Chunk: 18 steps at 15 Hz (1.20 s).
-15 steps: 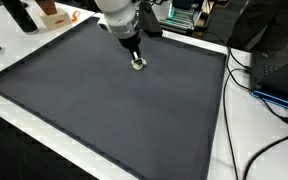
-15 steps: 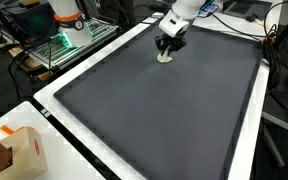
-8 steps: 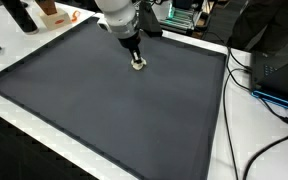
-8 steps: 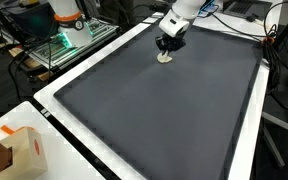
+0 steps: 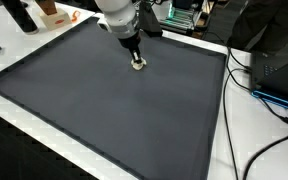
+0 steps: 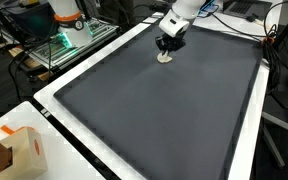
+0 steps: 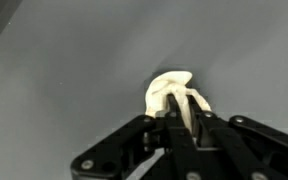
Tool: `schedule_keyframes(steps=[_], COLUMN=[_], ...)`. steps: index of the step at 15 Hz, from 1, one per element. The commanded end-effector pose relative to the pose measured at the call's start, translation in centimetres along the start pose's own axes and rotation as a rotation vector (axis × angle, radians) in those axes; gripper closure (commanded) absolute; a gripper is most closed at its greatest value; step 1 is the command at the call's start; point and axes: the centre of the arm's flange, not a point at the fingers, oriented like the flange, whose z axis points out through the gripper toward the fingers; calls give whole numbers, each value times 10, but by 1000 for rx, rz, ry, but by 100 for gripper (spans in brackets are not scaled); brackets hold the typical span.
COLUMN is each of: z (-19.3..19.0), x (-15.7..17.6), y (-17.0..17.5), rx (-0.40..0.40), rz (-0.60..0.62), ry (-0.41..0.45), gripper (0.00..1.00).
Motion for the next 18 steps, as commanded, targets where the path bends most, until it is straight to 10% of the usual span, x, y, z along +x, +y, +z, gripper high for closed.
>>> schedule_keyframes(steps=[1, 8, 18], z=[5, 3, -34], x=[-2, -4, 11], y=[3, 2, 39], rx=[3, 1, 188], rz=[-2, -10, -187], ry=[-24, -19, -40], gripper=[55, 3, 0])
